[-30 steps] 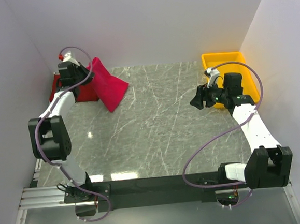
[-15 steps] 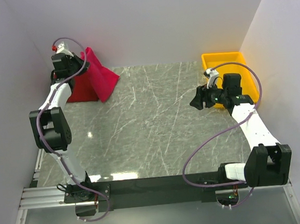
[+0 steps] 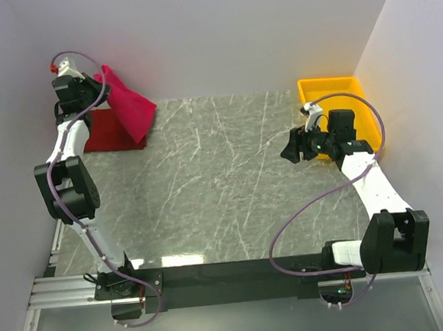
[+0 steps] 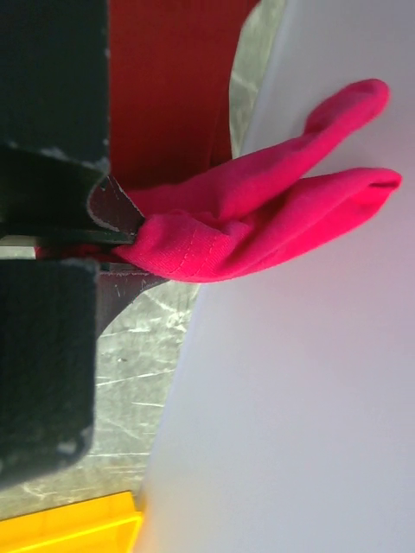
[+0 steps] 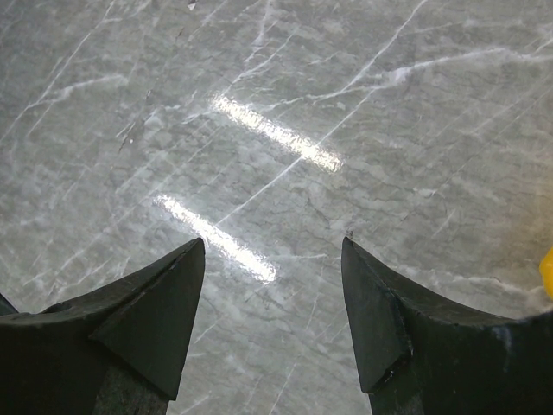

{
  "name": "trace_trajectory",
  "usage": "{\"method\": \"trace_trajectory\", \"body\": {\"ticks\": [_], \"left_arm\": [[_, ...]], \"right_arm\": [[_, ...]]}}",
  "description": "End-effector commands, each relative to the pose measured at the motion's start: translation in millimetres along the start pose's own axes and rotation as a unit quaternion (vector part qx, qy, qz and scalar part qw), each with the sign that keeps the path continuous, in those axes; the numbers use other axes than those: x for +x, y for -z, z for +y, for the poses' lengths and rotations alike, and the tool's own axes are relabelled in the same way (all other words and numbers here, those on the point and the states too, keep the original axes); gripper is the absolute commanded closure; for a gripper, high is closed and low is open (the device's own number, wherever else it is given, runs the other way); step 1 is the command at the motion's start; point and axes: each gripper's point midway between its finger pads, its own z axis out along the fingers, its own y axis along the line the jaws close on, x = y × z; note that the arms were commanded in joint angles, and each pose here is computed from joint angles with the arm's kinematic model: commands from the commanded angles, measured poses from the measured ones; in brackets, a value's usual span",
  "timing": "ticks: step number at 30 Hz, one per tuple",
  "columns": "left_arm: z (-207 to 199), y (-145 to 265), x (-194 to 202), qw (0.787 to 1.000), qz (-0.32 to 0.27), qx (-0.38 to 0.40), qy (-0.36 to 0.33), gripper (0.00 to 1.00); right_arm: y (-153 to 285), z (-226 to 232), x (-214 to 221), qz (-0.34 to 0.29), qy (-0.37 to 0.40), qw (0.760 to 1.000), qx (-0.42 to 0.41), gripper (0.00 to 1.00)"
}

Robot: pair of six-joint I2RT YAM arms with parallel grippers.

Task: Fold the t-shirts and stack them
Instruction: Neatly place the folded tshirt to the corner

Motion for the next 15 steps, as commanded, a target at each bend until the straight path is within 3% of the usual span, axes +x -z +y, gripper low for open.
{"method": "trace_trajectory", "body": {"ticks": [1, 15], "left_arm": [[-16.6, 8.5, -51.2, 0.997, -0.067, 0.04, -0.006, 0.99], [59.2, 28.3, -15.9, 0.994, -0.08, -0.04, 0.06, 0.99]], "right_arm": [[-1.4, -7.5, -8.7, -0.015, 0.006, 1.0, 0.01, 0.29], [-5.3, -11.3, -6.2, -0.007, 0.003, 1.0, 0.012, 0.29]]}}
